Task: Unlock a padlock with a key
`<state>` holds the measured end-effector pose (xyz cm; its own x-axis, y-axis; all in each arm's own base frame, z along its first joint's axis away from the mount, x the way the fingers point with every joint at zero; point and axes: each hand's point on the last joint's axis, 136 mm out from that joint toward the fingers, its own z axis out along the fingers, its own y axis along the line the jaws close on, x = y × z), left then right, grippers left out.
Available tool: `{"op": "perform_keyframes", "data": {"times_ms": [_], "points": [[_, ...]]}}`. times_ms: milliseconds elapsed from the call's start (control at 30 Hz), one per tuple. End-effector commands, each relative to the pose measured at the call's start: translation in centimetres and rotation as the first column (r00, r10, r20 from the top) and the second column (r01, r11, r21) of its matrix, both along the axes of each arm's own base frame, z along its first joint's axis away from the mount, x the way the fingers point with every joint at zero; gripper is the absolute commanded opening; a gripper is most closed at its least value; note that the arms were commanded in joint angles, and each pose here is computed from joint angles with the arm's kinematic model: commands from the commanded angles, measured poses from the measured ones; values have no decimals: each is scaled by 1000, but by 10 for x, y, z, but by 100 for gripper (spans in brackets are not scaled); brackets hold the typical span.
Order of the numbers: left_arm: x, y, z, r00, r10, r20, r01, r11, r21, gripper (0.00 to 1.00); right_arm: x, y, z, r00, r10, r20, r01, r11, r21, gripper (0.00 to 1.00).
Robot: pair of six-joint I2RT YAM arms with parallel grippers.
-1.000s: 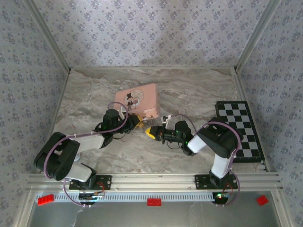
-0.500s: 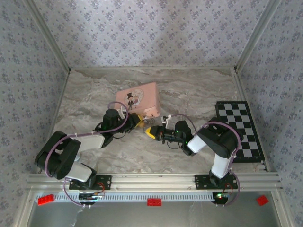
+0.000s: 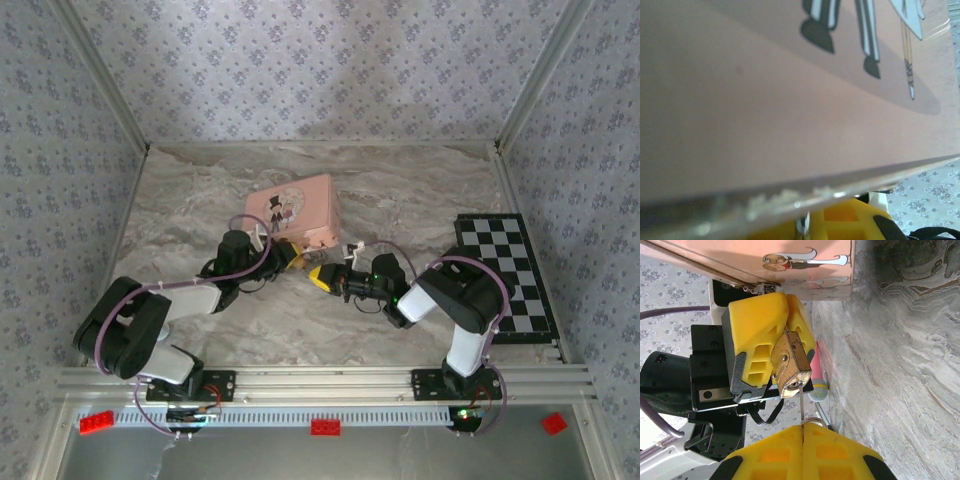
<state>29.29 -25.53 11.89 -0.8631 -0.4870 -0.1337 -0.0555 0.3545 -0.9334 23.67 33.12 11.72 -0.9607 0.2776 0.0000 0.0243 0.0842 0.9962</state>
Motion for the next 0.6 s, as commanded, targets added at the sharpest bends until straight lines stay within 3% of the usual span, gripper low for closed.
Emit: {"op": "perform_keyframes", "data": {"times_ms": [0,567], "points": [[-4,-17,35,994,-78,83,87,991,-106,0,2,4,12,1000,1,22,-1,1000,29,0],[-9,-17,29,992,-104,75,110,990,-83,0,3,3,18,999,-7,40,5,999,39,0]]}}
